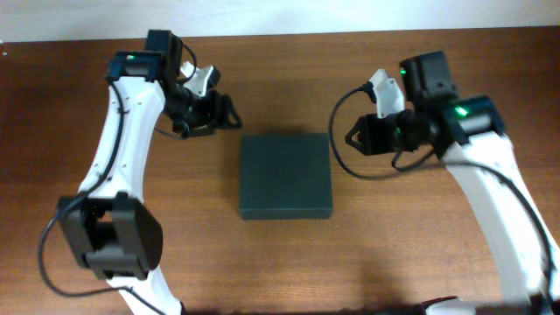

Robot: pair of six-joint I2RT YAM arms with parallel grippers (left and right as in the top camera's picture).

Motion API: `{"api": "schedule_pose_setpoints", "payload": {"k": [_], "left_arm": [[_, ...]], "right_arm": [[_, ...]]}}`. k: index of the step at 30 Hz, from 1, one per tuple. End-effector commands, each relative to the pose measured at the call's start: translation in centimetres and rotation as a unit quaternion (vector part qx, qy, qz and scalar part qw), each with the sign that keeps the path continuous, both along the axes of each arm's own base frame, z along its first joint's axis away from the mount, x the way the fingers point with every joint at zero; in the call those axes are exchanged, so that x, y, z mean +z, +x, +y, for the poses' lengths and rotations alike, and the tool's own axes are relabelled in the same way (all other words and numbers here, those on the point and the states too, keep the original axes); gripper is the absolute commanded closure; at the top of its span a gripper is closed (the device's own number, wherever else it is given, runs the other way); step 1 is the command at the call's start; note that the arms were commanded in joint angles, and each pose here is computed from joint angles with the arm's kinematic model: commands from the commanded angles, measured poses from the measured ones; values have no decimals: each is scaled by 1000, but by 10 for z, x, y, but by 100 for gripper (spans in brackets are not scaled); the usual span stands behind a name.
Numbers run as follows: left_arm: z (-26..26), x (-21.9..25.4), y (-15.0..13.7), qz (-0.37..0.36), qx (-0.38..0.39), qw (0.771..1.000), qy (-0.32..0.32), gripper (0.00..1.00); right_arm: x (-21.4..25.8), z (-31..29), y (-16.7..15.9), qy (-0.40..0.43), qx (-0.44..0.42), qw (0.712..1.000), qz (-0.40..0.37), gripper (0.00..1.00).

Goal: Pack container

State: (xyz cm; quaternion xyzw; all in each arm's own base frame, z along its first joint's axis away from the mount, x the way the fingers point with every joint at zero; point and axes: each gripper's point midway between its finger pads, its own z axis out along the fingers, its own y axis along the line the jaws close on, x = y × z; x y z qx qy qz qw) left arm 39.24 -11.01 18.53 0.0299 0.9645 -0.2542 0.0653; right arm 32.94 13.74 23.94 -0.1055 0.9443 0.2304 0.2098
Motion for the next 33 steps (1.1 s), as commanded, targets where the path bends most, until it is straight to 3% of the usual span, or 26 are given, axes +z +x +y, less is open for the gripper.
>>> {"api": "schedule_pose_setpoints", "payload": {"k": [1, 6, 11, 14, 22, 33], "left_arm": [[2, 49, -3, -74, -9, 997, 5, 1], [2, 80, -14, -113, -8, 994, 2, 1], [3, 105, -27, -147, -12, 989, 2, 1], [5, 121, -40, -183, -45, 982, 13, 1], [25, 145, -89, -218, -30, 973, 65, 1], [31, 110, -168, -274, -19, 960, 60, 1]], "right_arm": [[38, -16, -10, -40, -2, 996, -84, 0], [62, -46, -15, -97, -53, 984, -142, 1], [75, -49, -31, -95, -50, 982, -158, 1], [80, -52, -48, -111, -24, 979, -170, 1], [85, -64, -105, -116, -10, 972, -203, 1], [69, -80, -180, -96, -22, 953, -286, 1]]}}
